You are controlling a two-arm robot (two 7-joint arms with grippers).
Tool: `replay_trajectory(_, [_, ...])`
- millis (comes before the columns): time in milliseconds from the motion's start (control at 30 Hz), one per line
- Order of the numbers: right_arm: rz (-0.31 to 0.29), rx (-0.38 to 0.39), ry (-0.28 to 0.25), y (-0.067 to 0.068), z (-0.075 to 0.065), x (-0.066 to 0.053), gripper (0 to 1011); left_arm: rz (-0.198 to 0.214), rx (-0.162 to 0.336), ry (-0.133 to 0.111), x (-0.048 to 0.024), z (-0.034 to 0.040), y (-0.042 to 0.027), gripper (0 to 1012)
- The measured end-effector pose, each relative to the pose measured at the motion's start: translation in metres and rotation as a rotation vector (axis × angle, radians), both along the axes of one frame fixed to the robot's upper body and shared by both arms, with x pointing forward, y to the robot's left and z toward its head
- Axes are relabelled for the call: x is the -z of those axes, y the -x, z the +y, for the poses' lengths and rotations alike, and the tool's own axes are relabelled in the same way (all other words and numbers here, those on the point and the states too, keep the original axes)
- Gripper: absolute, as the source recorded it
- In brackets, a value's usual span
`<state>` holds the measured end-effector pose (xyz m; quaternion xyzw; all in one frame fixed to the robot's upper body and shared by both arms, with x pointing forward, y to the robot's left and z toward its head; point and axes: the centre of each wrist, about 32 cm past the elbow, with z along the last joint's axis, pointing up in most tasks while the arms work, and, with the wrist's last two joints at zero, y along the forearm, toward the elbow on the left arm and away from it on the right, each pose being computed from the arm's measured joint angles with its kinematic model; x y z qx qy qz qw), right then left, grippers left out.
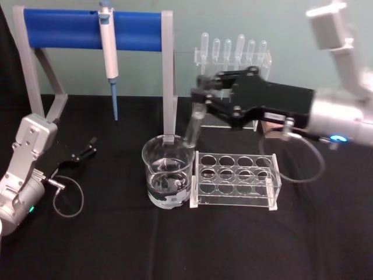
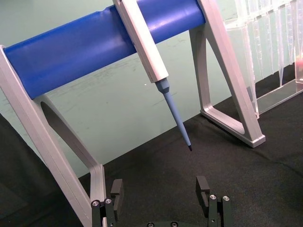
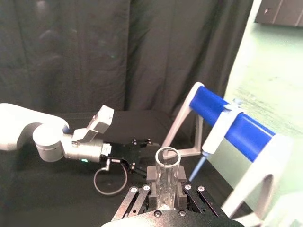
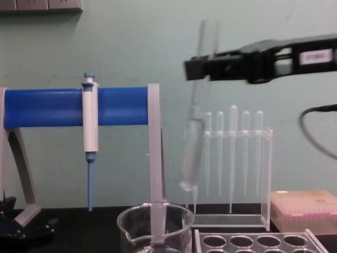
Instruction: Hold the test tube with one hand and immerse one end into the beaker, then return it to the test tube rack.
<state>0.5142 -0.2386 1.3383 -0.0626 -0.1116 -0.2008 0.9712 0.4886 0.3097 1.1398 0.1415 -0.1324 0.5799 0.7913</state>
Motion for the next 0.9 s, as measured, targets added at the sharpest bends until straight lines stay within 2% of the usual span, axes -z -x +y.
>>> replay_trajectory(67, [-0.012, 0.013, 0.005, 0.008, -0.010, -0.004, 225, 0.000, 0.000, 0.000, 0.0000, 0.0000, 0.0000, 1000])
replay_trajectory(167, [-0.015, 0.044, 0.008, 0.021, -0.029, -0.002, 225, 0.000, 0.000, 0.000, 0.0000, 0.0000, 0.0000, 1000])
replay_trajectory(200, [-0.015, 0.044, 0.008, 0.021, -0.029, -0.002, 225, 0.000, 0.000, 0.000, 0.0000, 0.0000, 0.0000, 1000])
replay_trajectory(233, [-0.013, 0.058, 0.010, 0.026, -0.037, 0.000, 225, 0.000, 0.000, 0.000, 0.0000, 0.0000, 0.0000, 1000])
replay_trajectory(433, [0.003, 0.101, 0.013, 0.039, -0.059, 0.016, 225, 0.000, 0.000, 0.000, 0.0000, 0.0000, 0.0000, 1000])
replay_trajectory(600, [0.032, 0.119, 0.012, 0.038, -0.064, 0.031, 225, 0.000, 0.000, 0.000, 0.0000, 0.0000, 0.0000, 1000])
replay_trajectory(900, [0.061, 0.137, 0.007, 0.029, -0.062, 0.053, 225, 0.000, 0.000, 0.000, 0.0000, 0.0000, 0.0000, 1000])
